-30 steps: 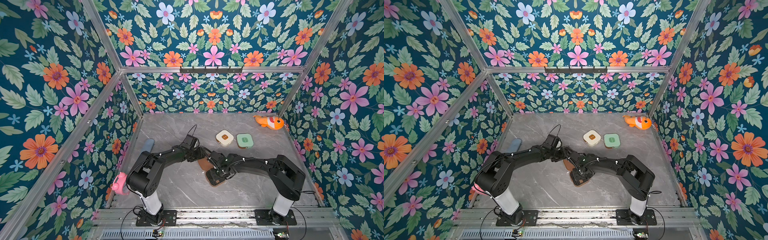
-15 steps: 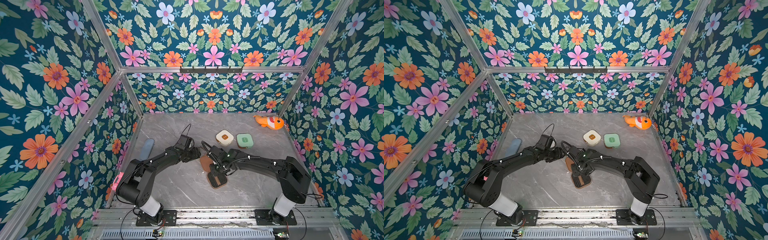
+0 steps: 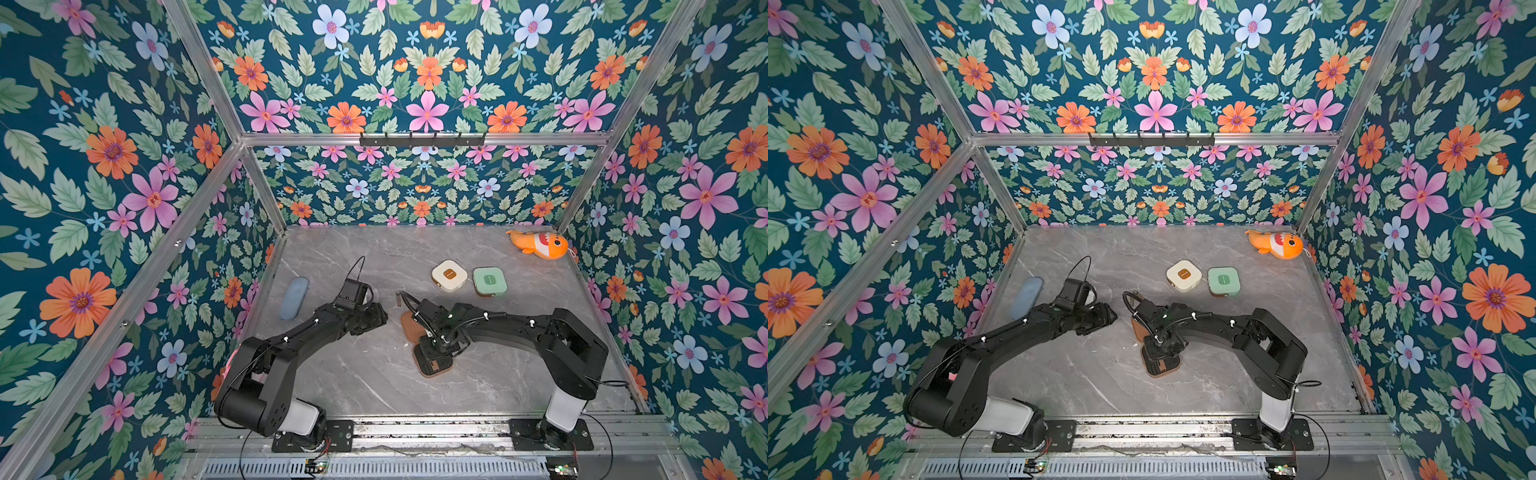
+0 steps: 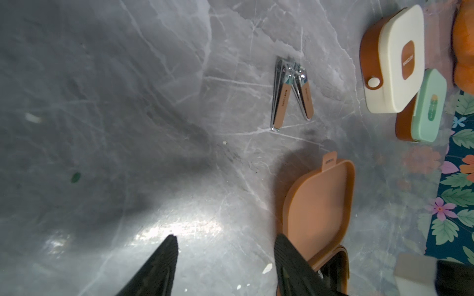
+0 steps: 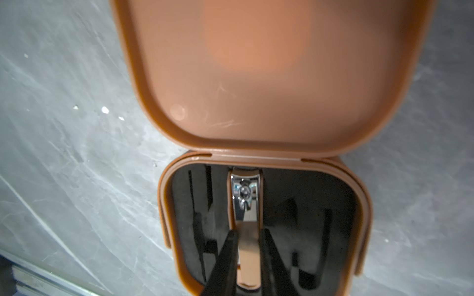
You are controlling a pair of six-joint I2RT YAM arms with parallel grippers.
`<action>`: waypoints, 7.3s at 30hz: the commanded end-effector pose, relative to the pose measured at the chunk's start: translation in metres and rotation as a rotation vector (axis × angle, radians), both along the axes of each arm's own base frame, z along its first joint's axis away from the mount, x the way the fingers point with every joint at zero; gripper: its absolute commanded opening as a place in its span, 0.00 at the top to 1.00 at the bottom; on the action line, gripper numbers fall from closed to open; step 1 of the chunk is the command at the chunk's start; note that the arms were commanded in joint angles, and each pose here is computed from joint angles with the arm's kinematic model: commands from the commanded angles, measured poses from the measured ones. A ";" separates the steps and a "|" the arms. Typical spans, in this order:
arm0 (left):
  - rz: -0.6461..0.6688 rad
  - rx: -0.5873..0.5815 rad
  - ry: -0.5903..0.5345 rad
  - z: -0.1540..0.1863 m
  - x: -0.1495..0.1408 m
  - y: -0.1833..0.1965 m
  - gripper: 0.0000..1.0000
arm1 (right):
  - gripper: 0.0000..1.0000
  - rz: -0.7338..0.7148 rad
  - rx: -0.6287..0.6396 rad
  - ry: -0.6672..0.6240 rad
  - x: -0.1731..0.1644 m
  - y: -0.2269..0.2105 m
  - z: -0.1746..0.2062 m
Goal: Organize nail clipper sets
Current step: Place the nail clipper in the storage box, then pick up the nail clipper from the center of the board, then place the nail clipper in the storage box, then pick up the nail clipper from the center of the board.
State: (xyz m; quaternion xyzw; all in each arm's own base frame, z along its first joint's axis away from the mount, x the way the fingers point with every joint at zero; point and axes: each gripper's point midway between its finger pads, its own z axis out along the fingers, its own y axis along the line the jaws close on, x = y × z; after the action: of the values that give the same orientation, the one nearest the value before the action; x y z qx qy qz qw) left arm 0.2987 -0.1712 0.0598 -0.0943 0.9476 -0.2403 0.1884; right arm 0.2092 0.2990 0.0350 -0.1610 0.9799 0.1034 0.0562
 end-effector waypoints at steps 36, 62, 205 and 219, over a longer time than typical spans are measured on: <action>0.056 -0.081 0.000 -0.014 -0.043 0.022 0.35 | 0.50 0.051 -0.065 -0.092 0.186 0.043 0.005; 0.054 -0.081 0.016 -0.014 -0.049 0.024 0.35 | 0.77 0.000 -0.055 -0.052 0.218 0.038 -0.018; -0.178 -0.141 -0.038 0.025 0.002 -0.108 0.42 | 0.87 -0.112 -0.057 -0.072 0.017 -0.036 -0.002; 0.061 0.027 -0.051 0.029 -0.009 0.023 0.32 | 0.43 0.031 0.007 -0.118 -0.003 0.038 0.048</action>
State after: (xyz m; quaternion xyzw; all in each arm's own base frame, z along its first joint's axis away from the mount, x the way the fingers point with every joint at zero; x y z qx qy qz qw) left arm 0.3019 -0.1655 0.0996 -0.1153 0.9318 -0.2525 0.2338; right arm 0.2175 0.3308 0.0858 -0.1787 0.9690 0.1128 0.1278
